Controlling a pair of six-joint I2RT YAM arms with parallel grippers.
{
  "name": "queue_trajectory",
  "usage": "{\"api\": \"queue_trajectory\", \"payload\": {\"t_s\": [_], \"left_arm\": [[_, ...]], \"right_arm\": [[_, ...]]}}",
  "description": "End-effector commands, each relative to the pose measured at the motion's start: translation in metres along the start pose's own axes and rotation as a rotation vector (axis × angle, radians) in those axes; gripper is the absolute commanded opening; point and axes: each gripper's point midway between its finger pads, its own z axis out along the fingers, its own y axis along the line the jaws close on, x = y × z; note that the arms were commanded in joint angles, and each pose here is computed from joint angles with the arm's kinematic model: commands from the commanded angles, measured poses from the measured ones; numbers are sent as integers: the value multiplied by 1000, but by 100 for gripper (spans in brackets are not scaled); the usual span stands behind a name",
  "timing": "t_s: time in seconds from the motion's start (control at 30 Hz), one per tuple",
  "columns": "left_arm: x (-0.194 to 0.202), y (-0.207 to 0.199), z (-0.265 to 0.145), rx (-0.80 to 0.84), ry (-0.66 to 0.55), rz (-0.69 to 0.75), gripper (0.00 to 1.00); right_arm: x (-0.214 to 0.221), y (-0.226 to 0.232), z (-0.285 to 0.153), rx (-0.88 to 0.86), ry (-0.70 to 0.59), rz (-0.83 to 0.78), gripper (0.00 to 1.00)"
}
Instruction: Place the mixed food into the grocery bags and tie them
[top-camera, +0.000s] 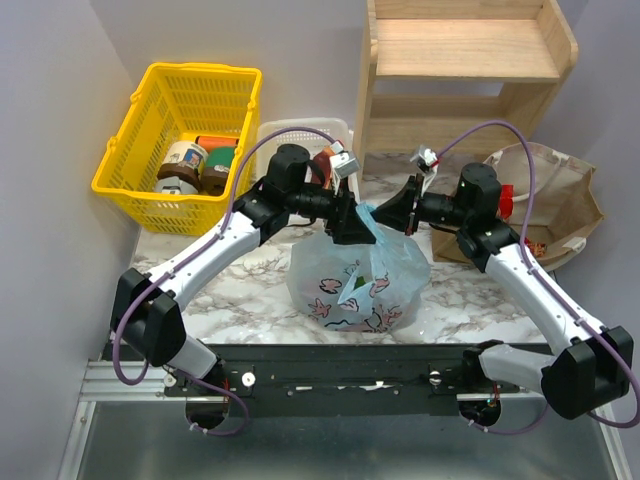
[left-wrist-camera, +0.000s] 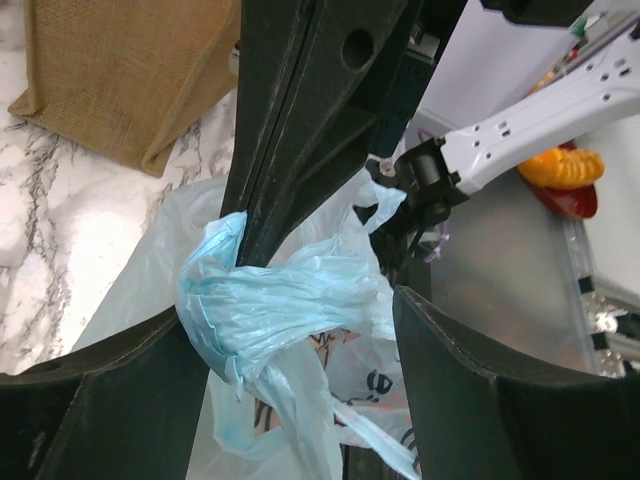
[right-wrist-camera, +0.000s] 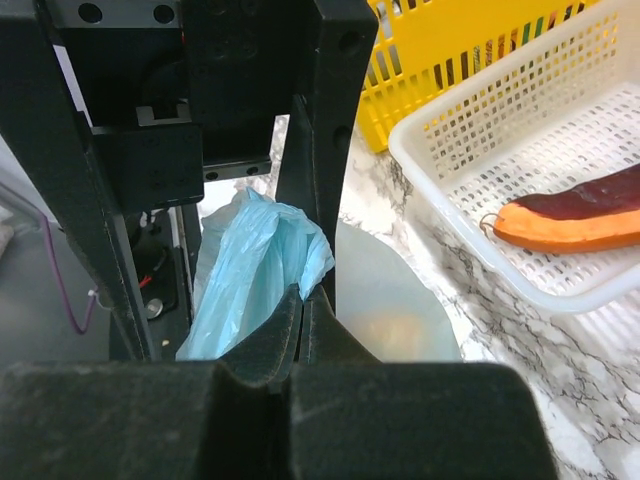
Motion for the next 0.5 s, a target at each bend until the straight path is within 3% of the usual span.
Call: {"api": "queue_trajectory", "payload": {"t_s": [0.0, 0.17, 0.3, 0.47], "left_arm": [[-1, 0, 5, 12, -16, -48, 79], [3, 11, 7, -30, -17, -57, 78], [9, 21, 10, -49, -7, -91, 57], [21, 25, 11, -54, 11, -125, 52]], "right_arm": [[-6, 3, -2, 22, -3, -33, 1], [-9, 8, -7, 40, -17, -51, 1], [-12, 6, -11, 80, -22, -59, 1], [-14, 6, -16, 115, -23, -55, 1]]}}
